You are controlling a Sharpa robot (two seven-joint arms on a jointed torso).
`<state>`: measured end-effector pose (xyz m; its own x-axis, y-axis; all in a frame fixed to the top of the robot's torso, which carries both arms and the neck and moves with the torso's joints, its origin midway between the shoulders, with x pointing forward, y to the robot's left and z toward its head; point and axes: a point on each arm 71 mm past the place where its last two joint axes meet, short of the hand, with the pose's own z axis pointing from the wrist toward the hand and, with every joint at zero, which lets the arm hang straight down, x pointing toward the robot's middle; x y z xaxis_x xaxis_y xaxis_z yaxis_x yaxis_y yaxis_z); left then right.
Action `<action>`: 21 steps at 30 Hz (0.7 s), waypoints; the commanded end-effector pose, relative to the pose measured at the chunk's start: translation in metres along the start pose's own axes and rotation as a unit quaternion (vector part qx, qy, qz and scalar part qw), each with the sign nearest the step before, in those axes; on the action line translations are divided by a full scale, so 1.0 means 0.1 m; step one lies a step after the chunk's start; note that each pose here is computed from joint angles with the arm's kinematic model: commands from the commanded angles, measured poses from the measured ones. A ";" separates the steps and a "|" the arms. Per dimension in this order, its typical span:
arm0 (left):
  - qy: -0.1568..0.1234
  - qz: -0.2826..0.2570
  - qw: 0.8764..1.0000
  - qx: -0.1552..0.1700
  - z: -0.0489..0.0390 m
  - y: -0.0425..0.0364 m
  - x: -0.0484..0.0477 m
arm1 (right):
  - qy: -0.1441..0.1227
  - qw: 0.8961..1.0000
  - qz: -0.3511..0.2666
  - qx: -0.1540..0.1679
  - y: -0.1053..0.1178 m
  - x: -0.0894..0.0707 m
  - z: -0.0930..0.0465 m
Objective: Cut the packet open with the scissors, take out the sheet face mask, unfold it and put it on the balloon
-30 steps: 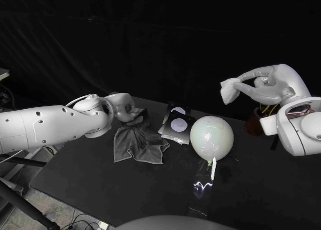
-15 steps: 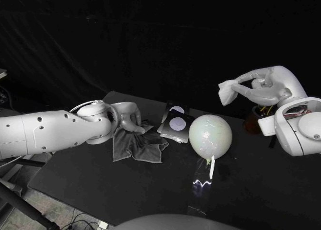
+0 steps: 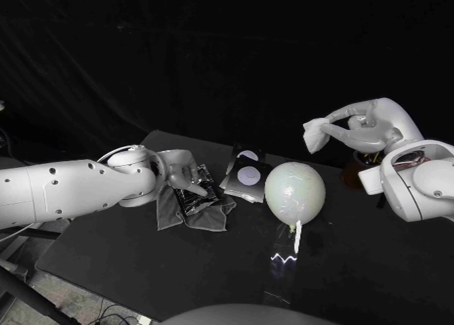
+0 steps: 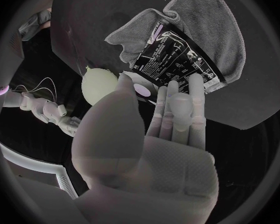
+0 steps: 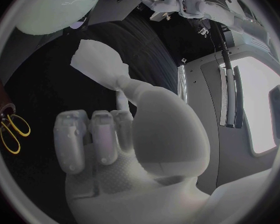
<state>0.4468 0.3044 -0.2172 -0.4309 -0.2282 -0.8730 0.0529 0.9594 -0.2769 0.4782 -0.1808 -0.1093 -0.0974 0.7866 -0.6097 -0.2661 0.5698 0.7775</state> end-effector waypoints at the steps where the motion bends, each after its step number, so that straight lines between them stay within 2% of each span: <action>1: -0.001 -0.026 1.000 0.005 0.004 -0.007 -0.008 | 0.011 1.000 -0.001 0.001 -0.01 0.03 0.00; 4: -0.014 -0.047 0.999 0.013 0.007 -0.014 -0.028 | 0.013 1.000 -0.001 0.002 -0.01 0.04 0.00; 7: -0.034 -0.090 0.995 0.029 0.013 -0.032 -0.064 | 0.015 1.000 -0.001 0.003 -0.02 0.05 0.00; 11: -0.064 -0.175 0.980 0.068 0.034 -0.088 -0.132 | 0.021 1.000 -0.001 0.006 -0.03 0.06 0.01; 16: -0.086 -0.277 0.948 0.131 0.080 -0.219 -0.202 | 0.031 0.999 -0.001 0.007 -0.03 0.08 0.03; 21: -0.093 -0.377 0.901 0.195 0.156 -0.446 -0.289 | 0.043 0.999 0.001 0.006 -0.02 0.12 0.04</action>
<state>0.4685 0.2695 -0.1974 -0.3597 -0.7065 -0.6095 0.0970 0.6213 -0.7775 0.4818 -0.1747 -0.1163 -0.1417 0.7760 -0.6146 -0.2505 0.5725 0.7807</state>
